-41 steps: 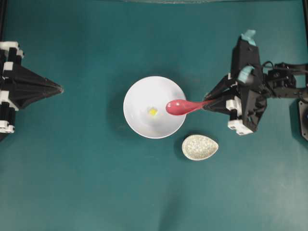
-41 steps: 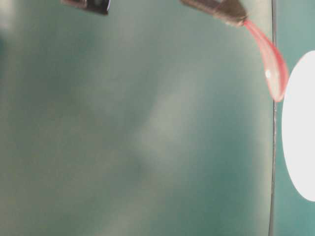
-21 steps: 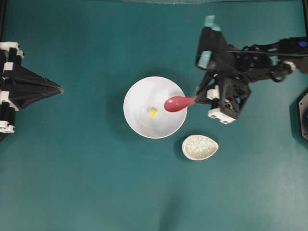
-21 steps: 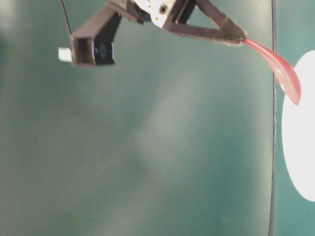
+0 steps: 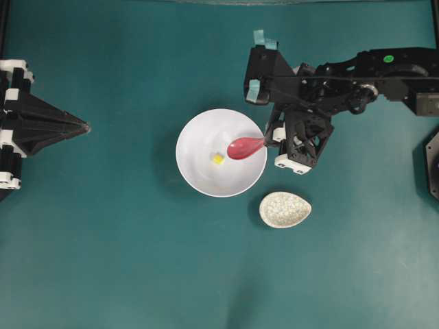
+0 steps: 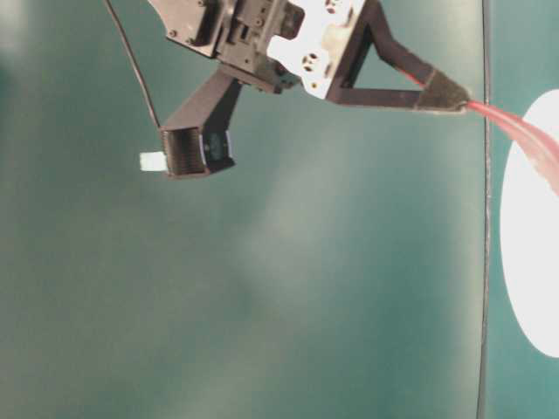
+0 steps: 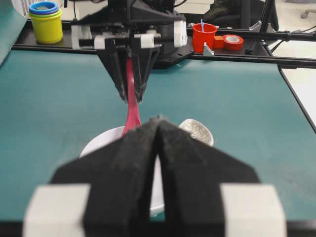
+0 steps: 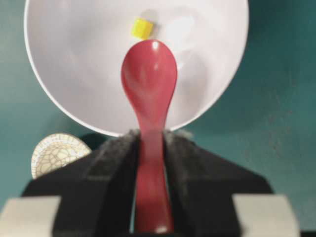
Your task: Scoop the yellow hexagonal prism block from the bowl with a spoon using the right arm.
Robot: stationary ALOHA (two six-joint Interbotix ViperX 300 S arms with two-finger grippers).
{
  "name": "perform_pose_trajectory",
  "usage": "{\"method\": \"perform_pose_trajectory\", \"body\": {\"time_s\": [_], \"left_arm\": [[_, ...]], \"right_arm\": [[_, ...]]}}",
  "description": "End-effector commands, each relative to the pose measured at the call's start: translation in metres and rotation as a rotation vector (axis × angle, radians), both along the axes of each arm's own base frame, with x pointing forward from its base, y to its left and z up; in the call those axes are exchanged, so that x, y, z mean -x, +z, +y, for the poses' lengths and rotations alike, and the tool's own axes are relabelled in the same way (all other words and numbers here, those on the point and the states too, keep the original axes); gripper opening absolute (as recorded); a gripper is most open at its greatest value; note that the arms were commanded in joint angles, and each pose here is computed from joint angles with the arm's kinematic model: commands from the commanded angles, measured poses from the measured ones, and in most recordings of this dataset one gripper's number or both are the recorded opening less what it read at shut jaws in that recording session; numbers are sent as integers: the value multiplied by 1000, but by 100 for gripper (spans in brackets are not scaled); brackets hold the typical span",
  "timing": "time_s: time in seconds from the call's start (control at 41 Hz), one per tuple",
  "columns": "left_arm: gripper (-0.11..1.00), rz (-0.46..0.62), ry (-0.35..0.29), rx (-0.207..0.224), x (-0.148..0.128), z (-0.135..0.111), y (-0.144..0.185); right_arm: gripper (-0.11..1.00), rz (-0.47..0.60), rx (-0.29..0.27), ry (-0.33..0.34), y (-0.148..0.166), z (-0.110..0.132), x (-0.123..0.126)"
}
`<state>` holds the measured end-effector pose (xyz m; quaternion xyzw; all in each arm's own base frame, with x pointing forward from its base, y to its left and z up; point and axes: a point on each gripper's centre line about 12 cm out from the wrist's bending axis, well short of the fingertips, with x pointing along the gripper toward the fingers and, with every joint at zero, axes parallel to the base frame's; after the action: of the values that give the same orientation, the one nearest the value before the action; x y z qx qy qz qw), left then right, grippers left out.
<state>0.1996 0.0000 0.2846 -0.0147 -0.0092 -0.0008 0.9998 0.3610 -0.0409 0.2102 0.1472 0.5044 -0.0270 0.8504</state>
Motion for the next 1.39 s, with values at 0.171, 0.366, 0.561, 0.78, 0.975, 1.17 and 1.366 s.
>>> {"method": "perform_pose_trajectory", "body": {"time_s": [0.171,0.366,0.561,0.78,0.975,1.17,1.366], "left_arm": [[-1,-14,-1,-5,-2,0,4],[-1,-14,-1,-5,-2,0,4],[-1,-14,-1,-5,-2,0,4],[-1,-14,-2,-5,-2,0,4],[-1,-14,-1,-5,-2,0,4],[-1,-14,-1,-5,-2,0,4],[-1,-14,-1,-5,-2,0,4]], "right_arm": [[23,-5,1,-2,-1,-1,-6],[23,-1,3,7,-8,3,-10],[23,2,5,11,-17,6,-14],[23,-19,14,10,-21,7,-20],[23,-29,21,6,-26,7,-24],[23,-50,31,2,-29,5,-29],[23,-94,46,-1,-27,6,-34]]}}
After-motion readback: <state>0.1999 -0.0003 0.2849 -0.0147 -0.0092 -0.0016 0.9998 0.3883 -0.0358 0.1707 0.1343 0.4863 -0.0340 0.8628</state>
